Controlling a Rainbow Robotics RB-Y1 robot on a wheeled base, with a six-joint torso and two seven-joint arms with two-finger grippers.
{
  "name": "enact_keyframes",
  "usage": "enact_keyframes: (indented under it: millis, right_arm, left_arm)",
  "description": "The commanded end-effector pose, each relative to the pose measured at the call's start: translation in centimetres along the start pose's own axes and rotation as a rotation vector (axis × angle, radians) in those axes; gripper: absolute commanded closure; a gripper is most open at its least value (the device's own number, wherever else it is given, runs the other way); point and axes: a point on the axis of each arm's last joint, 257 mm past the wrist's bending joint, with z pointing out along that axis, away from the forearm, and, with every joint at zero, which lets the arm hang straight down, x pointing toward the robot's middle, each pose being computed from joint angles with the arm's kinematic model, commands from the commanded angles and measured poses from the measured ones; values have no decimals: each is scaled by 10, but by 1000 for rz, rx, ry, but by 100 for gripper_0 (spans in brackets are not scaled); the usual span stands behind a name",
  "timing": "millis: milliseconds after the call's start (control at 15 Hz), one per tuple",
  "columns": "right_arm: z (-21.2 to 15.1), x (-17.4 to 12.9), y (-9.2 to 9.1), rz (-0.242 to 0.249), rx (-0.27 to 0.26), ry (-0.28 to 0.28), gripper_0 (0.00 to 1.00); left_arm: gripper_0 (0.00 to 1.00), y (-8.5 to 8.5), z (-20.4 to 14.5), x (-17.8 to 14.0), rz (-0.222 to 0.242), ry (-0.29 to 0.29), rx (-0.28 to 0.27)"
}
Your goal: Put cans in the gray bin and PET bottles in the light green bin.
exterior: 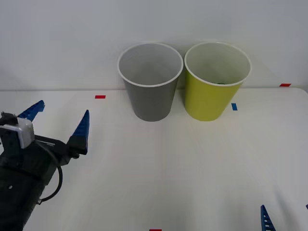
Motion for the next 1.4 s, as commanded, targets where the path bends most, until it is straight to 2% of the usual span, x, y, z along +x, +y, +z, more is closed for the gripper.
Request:
enact_keyframes:
  millis: [67, 267, 467, 533, 600, 667, 867, 1000, 1400]
  right_arm:
    - [0, 0, 0, 0, 0, 0, 0]
    - [0, 0, 0, 0, 0, 0, 0]
    - [0, 0, 0, 0, 0, 0, 0]
    - [0, 0, 0, 0, 0, 0, 0]
    - [0, 0, 0, 0, 0, 0, 0]
    - [0, 0, 0, 0, 0, 0, 0]
    - [0, 0, 0, 0, 0, 0, 0]
    - [0, 0, 0, 0, 0, 0, 0]
    - [0, 0, 0, 0, 0, 0, 0]
  left_arm:
    - [0, -5, -42, 54, -45, 7, -24]
    - [0, -14, -79, 78, -57, 41, -7]
    - [0, -23, -119, 102, -50, 132, 16]
    - [0, -29, -129, 108, -34, 161, 27]
    - [0, -33, -137, 115, 11, 186, 44]
    - [0, -34, -140, 116, 19, 194, 45]
    - [0, -44, -164, 134, -8, 256, 45]
    - [0, -45, -172, 145, -12, 246, 38]
    - [0, -46, -184, 151, -22, 278, 18]
